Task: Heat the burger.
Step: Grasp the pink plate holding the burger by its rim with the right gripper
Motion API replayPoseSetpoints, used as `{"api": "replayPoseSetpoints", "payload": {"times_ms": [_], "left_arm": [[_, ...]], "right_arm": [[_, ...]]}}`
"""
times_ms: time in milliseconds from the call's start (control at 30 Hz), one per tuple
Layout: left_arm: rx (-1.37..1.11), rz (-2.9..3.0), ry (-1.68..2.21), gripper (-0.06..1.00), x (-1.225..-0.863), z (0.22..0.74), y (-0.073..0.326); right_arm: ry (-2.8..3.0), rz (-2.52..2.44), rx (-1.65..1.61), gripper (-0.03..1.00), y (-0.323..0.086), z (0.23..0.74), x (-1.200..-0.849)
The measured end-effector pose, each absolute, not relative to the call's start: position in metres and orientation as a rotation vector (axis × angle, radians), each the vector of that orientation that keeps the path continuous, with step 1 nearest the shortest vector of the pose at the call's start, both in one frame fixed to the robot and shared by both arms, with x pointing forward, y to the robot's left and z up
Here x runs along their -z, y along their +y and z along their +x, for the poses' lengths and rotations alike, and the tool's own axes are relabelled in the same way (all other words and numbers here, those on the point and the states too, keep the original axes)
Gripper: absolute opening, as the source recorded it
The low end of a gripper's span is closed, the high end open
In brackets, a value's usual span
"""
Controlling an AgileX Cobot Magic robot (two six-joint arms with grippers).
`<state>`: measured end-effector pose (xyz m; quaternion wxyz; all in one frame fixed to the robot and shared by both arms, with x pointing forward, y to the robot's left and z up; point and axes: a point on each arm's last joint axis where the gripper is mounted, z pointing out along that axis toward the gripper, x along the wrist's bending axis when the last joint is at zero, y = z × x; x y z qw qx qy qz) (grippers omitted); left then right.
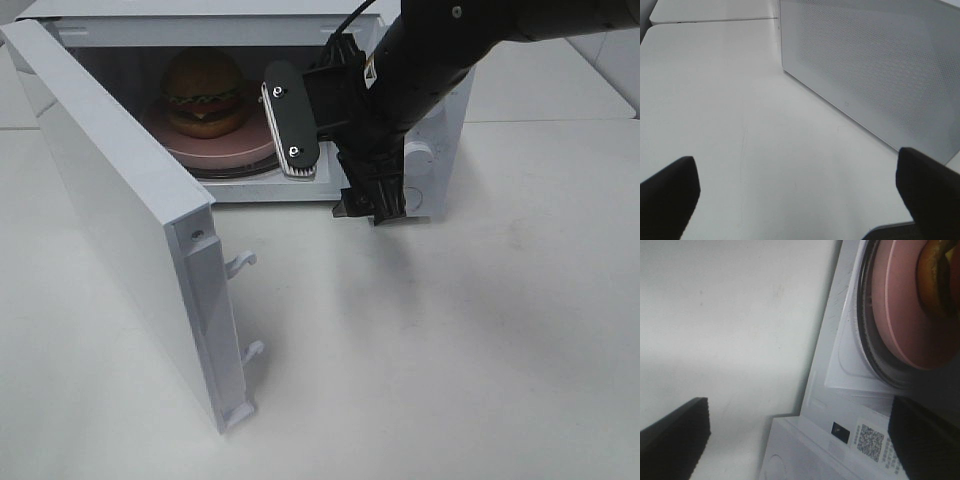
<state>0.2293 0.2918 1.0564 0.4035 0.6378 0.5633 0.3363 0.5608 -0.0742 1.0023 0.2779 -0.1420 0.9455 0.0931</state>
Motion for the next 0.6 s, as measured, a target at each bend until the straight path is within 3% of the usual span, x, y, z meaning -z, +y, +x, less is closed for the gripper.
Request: {"api": "replayPoseSetpoints", "payload": {"times_ms": [600], "left_arm": [[-0.849,1.611,1.423,0.99,-1.056,0.229,0.292]], "right_arm": [[2.486,-0.354,-0.312,0.91,-0.033,0.598,-0.971]]}}
